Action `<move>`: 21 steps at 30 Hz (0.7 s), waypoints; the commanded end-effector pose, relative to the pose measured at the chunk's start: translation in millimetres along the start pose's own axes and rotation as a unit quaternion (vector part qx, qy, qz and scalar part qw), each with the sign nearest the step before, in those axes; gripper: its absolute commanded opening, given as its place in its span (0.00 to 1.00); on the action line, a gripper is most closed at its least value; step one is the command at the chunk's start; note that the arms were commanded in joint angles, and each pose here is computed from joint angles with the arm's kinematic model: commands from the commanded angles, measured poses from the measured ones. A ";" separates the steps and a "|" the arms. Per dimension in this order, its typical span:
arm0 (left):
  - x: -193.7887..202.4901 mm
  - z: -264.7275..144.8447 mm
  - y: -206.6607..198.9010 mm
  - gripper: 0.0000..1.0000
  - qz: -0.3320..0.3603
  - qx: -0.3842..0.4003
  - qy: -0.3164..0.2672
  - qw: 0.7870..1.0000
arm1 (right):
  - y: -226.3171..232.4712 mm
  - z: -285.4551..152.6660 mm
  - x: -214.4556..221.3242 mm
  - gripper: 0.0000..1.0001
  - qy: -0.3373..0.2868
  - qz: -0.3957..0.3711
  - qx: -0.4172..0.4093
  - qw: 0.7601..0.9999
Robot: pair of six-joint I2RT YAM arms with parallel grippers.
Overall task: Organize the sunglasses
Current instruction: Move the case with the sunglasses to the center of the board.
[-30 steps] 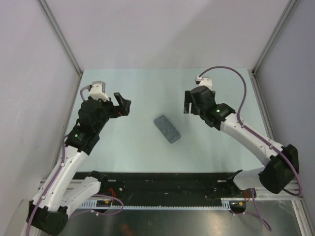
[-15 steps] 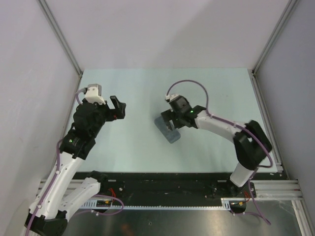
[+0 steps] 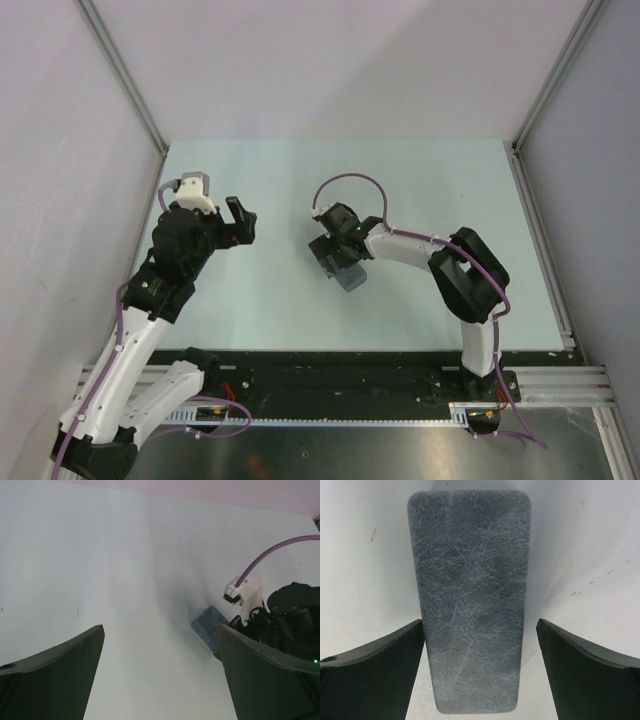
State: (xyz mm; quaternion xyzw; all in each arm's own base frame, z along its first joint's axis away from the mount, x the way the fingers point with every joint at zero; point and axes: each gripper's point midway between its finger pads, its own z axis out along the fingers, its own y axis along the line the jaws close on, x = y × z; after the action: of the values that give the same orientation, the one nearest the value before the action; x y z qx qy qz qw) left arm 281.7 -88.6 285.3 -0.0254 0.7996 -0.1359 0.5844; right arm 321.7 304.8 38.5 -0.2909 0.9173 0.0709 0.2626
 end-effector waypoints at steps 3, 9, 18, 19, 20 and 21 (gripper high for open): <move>-15.2 -3.9 1.6 1.00 0.013 -0.004 -0.019 1.000 | -3.6 3.8 -5.0 0.81 0.010 -0.006 0.044 0.999; -12.3 -1.7 1.5 1.00 0.016 -0.004 -0.013 1.000 | -45.9 -7.7 -3.0 0.49 0.010 0.080 0.140 0.987; -8.2 0.0 2.1 1.00 0.016 -0.004 -0.008 1.000 | -107.7 -16.9 19.8 0.51 0.036 0.196 0.208 0.957; -7.3 0.0 2.3 1.00 0.015 -0.004 -0.007 1.000 | -109.2 -15.9 21.8 0.51 0.040 0.197 0.211 0.957; -6.6 0.1 2.5 1.00 0.015 -0.005 -0.006 1.000 | -111.1 -15.6 23.1 0.53 0.042 0.193 0.214 0.957; -5.9 -0.2 2.7 1.00 0.014 -0.005 -0.006 1.000 | -112.7 -13.9 25.2 0.54 0.046 0.194 0.215 0.956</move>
State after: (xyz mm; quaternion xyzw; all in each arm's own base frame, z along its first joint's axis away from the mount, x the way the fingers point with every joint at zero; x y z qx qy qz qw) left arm 283.8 -88.5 280.5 -0.0181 0.8050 -0.1283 0.5790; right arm 359.6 217.0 28.0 -0.0767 0.9630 -0.0562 0.2521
